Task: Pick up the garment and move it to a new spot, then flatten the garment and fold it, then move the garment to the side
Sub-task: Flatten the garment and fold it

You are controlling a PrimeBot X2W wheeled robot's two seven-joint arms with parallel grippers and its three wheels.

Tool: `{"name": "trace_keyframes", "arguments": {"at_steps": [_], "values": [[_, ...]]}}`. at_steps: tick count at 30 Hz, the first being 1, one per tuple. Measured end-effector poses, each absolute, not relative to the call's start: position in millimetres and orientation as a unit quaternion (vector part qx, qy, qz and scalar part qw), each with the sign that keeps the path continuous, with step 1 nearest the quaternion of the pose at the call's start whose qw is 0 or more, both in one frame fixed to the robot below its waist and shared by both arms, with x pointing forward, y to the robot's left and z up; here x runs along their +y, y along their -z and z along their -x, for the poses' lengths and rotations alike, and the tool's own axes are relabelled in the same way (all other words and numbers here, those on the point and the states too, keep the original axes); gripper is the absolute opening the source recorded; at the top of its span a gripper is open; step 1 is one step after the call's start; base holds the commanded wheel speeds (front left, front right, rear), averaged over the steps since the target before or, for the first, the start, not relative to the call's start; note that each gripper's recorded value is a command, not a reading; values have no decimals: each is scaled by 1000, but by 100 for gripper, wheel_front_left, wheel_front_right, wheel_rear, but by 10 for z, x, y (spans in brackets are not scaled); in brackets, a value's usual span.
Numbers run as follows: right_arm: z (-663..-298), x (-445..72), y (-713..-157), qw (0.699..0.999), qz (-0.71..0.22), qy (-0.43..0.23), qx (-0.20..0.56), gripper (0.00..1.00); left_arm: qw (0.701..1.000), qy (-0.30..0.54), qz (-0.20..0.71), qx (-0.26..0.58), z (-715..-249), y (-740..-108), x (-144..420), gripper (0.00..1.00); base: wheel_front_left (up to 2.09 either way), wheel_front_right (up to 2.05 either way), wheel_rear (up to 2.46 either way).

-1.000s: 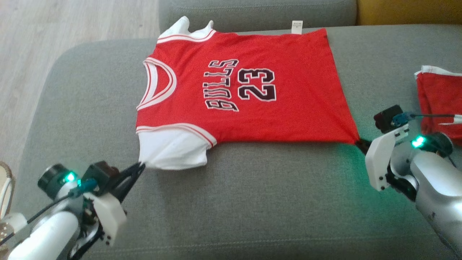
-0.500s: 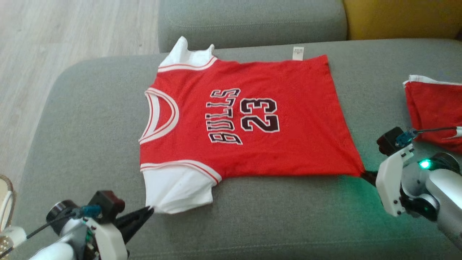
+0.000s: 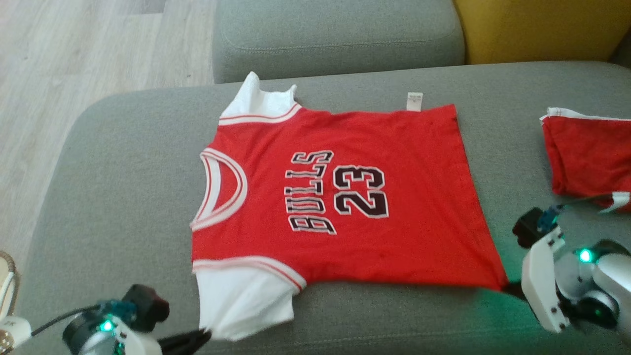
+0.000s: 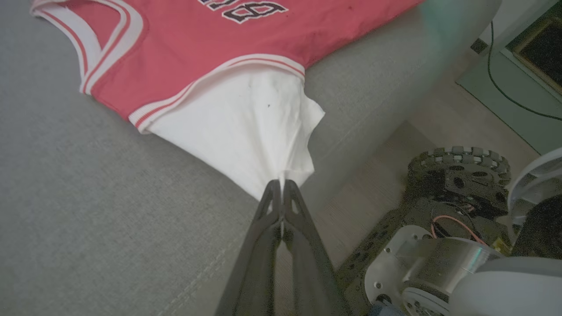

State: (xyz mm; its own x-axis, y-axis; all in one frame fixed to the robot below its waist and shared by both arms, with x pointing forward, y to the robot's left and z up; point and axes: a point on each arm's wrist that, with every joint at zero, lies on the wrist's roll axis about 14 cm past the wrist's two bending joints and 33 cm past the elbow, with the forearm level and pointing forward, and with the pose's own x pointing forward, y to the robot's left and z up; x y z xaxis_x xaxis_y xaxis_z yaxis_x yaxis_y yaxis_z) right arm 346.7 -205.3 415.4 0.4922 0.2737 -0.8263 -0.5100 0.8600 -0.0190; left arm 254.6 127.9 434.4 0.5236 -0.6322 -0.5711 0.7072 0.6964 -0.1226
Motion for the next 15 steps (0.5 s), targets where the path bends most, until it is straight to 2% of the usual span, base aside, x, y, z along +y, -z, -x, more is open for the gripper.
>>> {"name": "trace_keyframes", "arguments": {"at_steps": [3, 6, 9, 15], "values": [[-3279, -2135, -4049, 834, 130, -227, 486, 0, 857, 388, -59, 334, -2413, -4262, 1317, 0, 0, 0, 0], [-3209, -2192, -4018, 826, 125, -222, 502, 0, 851, 388, -57, 349, -2365, -4235, 1341, 0, 0, 0, 0], [-3209, -2194, -4024, 825, 120, -222, 505, 0, 849, 391, -54, 351, -2351, -4230, 1328, 0, 0, 0, 0], [-3314, -2192, -4048, 835, 116, -220, 490, 0, 866, 383, -52, 316, -2565, -4341, 1345, 0, 0, 0, 0]]}}
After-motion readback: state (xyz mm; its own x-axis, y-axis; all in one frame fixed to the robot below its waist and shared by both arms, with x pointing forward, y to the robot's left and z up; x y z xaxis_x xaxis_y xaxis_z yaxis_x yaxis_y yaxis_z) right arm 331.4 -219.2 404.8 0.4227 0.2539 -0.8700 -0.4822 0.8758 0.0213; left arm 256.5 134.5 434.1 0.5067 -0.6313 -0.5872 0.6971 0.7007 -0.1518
